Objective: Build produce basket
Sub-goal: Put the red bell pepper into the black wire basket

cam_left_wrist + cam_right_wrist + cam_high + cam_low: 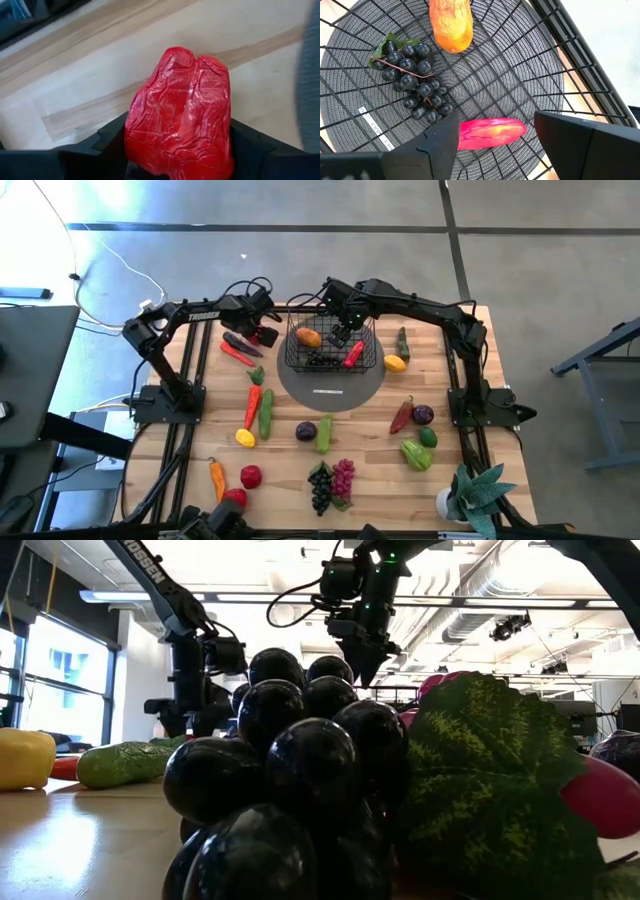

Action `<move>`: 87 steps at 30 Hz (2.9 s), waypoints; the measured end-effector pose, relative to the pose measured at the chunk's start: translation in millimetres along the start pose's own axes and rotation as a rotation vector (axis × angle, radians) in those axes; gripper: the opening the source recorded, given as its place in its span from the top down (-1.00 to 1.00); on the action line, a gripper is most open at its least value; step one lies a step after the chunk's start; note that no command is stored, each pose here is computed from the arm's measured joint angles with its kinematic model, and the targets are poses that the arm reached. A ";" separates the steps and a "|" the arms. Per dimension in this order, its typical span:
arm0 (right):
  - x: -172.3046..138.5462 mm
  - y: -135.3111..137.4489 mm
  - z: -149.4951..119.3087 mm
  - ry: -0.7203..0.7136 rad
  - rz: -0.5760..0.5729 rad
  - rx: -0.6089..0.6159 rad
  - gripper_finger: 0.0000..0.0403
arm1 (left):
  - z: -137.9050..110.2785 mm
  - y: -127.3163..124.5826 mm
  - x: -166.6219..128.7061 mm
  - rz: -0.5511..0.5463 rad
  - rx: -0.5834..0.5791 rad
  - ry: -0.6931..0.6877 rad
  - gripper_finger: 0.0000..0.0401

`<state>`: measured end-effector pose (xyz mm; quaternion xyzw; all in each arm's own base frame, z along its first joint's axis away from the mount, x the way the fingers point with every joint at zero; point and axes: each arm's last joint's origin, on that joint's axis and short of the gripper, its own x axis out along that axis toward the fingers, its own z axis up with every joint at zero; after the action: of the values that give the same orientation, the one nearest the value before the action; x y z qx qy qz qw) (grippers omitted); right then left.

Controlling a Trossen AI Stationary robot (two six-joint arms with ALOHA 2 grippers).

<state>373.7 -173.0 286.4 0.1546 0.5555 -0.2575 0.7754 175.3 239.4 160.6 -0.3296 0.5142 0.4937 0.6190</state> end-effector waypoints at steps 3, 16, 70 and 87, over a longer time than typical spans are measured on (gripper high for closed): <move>-0.1 0.7 -0.1 0.001 0.004 -0.002 -0.18 | 1.3 1.7 -13.6 -0.026 -0.002 -0.044 -0.15; -0.5 0.3 -4.8 0.048 -0.003 0.168 -0.18 | 2.5 11.7 -113.4 -0.183 0.015 -0.387 -0.18; -68.0 135.7 -110.9 0.160 -0.238 0.391 -0.18 | -15.2 -86.1 -132.6 -0.500 0.462 -0.587 -0.36; -79.5 151.2 -125.3 0.143 -0.207 0.306 -0.18 | -12.0 -88.6 -136.7 -0.567 0.383 -0.611 -0.37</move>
<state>342.2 34.9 312.2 0.2304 0.5765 -0.4058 0.6707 258.0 165.1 280.2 -0.1763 0.2796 0.2751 0.9028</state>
